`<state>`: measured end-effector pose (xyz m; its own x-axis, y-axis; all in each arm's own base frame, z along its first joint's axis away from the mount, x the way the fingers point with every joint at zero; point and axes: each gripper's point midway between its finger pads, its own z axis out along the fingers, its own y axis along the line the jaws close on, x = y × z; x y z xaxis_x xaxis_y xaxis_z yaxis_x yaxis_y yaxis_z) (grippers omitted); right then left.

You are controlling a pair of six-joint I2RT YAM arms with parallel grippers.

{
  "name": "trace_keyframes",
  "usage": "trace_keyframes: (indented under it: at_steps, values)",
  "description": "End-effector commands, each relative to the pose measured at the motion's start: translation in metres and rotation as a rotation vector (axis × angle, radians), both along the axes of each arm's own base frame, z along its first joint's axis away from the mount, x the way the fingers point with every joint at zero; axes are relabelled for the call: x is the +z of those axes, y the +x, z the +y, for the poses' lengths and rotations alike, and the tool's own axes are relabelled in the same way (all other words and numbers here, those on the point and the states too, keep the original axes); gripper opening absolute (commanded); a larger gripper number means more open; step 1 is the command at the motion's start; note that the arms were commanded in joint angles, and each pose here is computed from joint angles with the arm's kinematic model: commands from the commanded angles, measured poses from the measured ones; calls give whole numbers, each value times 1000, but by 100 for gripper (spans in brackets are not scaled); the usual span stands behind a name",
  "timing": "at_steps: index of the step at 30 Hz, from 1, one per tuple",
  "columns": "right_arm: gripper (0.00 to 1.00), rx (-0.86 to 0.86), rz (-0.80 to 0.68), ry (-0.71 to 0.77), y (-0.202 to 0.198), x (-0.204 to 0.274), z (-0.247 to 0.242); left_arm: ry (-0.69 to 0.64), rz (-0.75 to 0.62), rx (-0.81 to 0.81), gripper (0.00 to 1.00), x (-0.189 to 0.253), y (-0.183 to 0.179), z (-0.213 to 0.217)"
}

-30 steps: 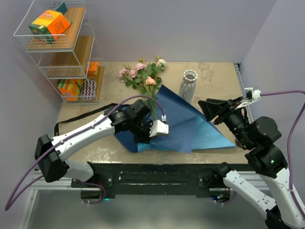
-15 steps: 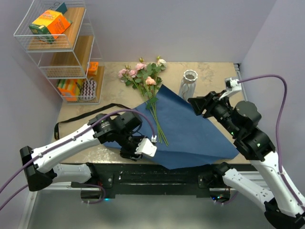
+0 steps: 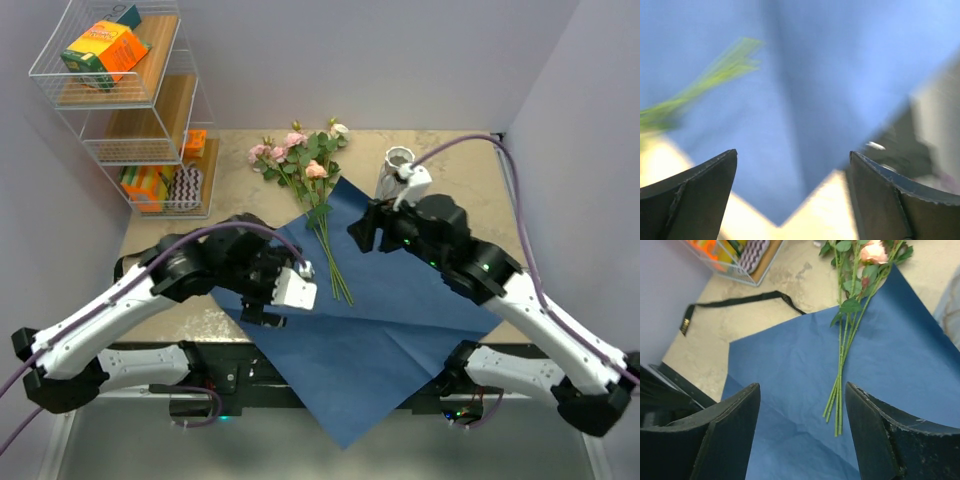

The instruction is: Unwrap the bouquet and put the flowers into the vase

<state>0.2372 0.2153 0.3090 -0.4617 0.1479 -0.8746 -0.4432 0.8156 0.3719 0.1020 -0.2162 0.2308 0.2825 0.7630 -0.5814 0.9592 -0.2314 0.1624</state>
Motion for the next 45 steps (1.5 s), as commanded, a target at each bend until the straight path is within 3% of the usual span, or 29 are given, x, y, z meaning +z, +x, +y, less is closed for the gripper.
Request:
trace_keyframes:
  at_steps: [1,2,4,6,7,10,13,23,32,37,45]
  values:
    - [74,-54,3,-149,25,-7,25,-296,-296,328,99,92,74,7]
    - [78,-76,-1,-164,30,-7,28,-358,-349,396,99,103,90,11]
    - [79,-93,13,-197,42,-19,35,-353,-349,544,99,93,114,25]
    - [72,-88,43,-249,54,-41,48,-336,-272,616,99,65,132,31]
    - [69,-74,52,-264,57,-49,54,-315,-229,708,99,52,149,53]
    - [45,-29,83,-325,70,-82,75,-226,-50,845,91,-7,175,82]
    - [28,-20,93,-384,85,-111,88,-145,98,948,88,-69,186,107]
    - [24,4,101,-453,129,-164,131,-44,121,1075,86,-136,185,138]
    - [20,-73,116,-527,172,-201,124,33,138,1147,82,-163,182,164]
    - [34,-90,138,-529,183,-209,115,31,126,1155,82,-164,183,170]
    - [35,-60,180,-545,187,-237,121,44,115,1159,82,-168,182,175]
